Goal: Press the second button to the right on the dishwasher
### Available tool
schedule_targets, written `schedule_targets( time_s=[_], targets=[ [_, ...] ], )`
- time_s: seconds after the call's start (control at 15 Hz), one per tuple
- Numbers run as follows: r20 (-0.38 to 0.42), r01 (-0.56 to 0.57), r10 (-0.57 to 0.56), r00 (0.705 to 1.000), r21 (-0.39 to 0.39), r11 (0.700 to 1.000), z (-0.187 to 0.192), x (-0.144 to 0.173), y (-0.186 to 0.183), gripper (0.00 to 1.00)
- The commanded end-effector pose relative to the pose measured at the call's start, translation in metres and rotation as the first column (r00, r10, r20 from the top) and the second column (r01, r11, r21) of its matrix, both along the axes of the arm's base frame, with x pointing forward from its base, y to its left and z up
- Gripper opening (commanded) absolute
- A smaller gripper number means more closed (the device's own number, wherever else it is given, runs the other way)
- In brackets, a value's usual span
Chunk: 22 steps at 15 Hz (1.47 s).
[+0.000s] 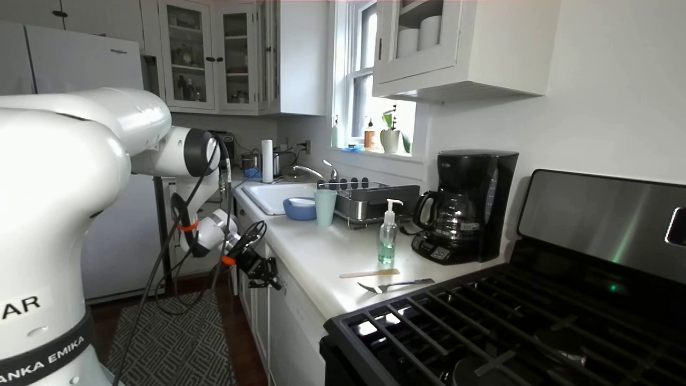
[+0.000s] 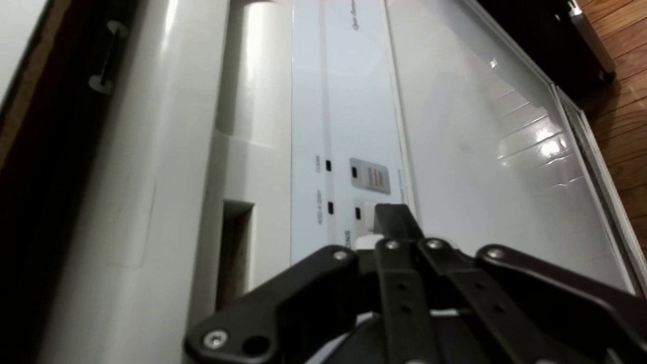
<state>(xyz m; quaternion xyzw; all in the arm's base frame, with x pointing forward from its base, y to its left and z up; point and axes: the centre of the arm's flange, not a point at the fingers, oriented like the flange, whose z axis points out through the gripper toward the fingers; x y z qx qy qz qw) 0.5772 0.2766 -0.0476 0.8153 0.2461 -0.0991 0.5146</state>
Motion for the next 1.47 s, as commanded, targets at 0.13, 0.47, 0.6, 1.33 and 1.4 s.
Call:
schedule_targets(
  time_s=[0.13, 0.47, 0.6, 1.33, 1.4],
  targets=[
    [-0.032, 0.001, 0.0, 0.999, 0.024, 1.0, 0.003, 0.009, -0.002, 0.0],
    [-0.021, -0.038, 0.04, 0.999, 0.054, 0.998, 0.005, 0.007, 0.002, 0.0],
    [-0.018, -0.044, 0.046, 0.999, 0.064, 0.997, 0.005, 0.007, 0.004, 0.0],
    [-0.066, -0.025, 0.029, 0.997, 0.057, 0.998, 0.008, 0.002, 0.008, 0.0],
    [-0.074, -0.025, 0.029, 0.997, 0.054, 0.998, 0.009, 0.002, 0.008, 0.0]
  ],
)
